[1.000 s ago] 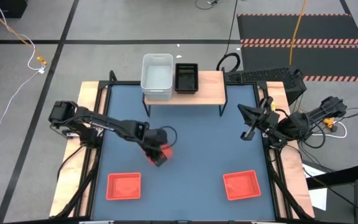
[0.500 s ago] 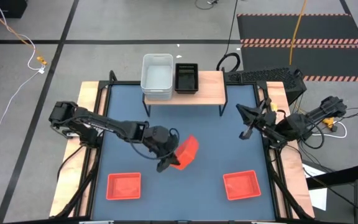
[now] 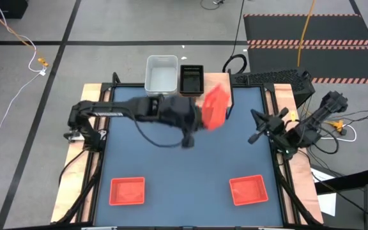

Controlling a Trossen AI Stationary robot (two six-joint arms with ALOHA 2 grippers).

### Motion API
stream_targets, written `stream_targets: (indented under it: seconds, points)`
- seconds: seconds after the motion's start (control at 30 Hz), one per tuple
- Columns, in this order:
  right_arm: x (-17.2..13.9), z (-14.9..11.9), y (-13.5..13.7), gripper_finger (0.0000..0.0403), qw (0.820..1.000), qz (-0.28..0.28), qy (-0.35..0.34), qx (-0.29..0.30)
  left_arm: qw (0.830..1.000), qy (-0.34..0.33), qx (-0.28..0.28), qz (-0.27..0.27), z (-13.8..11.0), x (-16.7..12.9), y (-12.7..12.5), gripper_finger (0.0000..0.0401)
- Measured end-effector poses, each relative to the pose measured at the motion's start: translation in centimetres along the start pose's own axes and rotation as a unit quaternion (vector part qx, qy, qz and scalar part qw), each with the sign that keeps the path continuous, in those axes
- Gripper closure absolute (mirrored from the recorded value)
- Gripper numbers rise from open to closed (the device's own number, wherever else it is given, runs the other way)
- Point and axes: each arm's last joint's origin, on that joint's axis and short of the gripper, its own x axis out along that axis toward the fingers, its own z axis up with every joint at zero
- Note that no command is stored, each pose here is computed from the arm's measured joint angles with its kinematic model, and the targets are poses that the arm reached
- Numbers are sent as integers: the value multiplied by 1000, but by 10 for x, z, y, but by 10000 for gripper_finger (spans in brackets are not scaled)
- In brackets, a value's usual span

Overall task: Stack baskets on shelf by color
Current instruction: Put the top orange bin on the shelf

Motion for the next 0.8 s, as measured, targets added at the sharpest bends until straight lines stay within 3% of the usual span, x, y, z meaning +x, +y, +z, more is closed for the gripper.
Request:
stream_targets:
  seconds: [0.1, 0.23, 0.33, 0.57, 0.7, 0.8]
  points:
    - [-6, 0, 2, 402, 1000, 25, -4, 8, 995, -58, 64, 58, 28, -18, 19, 397]
    - [-12, -3, 4, 402, 999, 47, -7, 13, 986, -86, 80, 117, 38, -14, 57, 395]
    - [-15, -7, 6, 402, 998, 56, -8, 17, 983, -95, 54, 147, 31, 5, 92, 397]
    - [-20, -14, 8, 402, 997, 77, -11, 23, 987, -52, 31, 150, -13, 58, 161, 393]
    - [-21, -19, 8, 402, 996, 80, -11, 22, 987, -64, 13, 146, -23, 58, 187, 396]
    - [-21, -22, 8, 402, 996, 80, -11, 30, 990, -64, 0, 129, -27, 60, 191, 389]
